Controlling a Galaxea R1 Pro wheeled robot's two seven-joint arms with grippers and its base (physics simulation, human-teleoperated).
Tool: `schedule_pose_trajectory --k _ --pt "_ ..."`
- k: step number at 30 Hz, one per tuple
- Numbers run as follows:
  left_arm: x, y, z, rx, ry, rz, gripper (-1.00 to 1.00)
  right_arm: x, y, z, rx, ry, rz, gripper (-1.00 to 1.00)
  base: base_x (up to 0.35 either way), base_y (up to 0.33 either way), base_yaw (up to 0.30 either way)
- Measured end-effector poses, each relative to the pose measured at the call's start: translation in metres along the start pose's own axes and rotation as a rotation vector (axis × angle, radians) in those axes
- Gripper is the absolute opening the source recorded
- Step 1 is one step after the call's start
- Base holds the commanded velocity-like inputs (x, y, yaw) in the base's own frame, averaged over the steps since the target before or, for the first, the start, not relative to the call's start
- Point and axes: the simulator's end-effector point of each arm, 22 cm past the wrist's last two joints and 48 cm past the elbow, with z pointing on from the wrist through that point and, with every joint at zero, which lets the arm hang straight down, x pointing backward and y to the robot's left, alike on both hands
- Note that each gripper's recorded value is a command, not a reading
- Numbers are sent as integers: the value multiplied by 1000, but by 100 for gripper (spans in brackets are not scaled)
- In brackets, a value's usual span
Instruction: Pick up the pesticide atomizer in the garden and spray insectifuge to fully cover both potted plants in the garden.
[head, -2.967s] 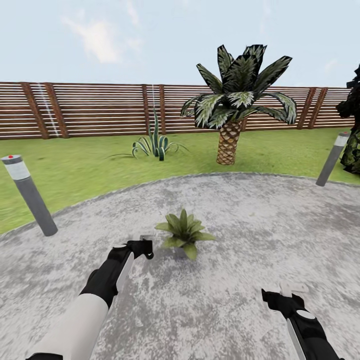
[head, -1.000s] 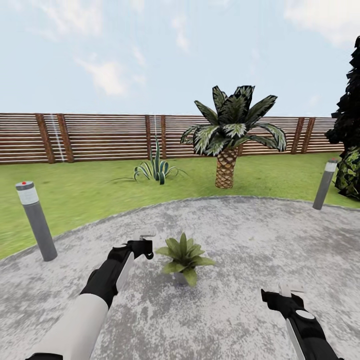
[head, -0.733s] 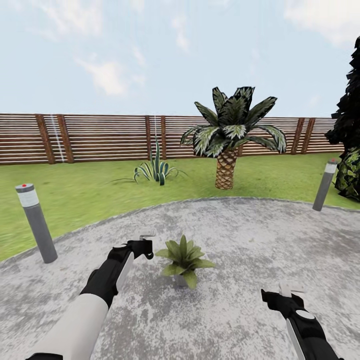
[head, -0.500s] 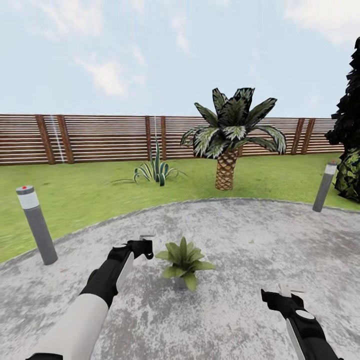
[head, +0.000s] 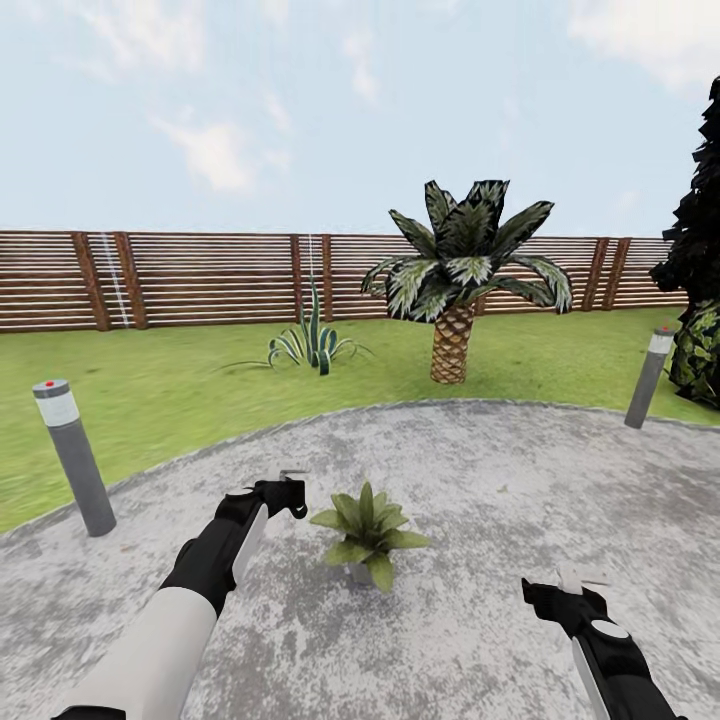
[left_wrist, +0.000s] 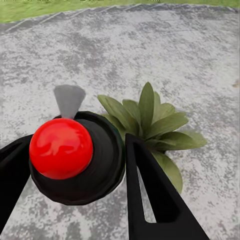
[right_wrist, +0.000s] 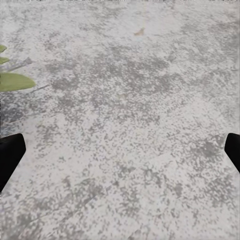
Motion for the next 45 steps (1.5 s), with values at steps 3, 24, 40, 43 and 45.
schedule_pose_trajectory --k 3,24,40,43,45 --pt "-6 -1 -2 0 0 0 -100 -6 0 -2 0 0 -1 100 0 0 0" --pt "-49 -4 -15 -1 1 -1 -100 -48 -2 -19 -1 1 -2 100 0 0 0" --pt "-80 -7 -26 -1 1 -1 -100 -78 -4 -33 1 2 -1 100 0 0 0" --pt "-86 -7 -28 -1 1 -1 -100 -84 -5 -35 1 1 -1 100 0 0 0" --pt "-90 -8 -30 -1 1 -1 -100 -88 -5 -37 2 1 -1 100 0 0 0"
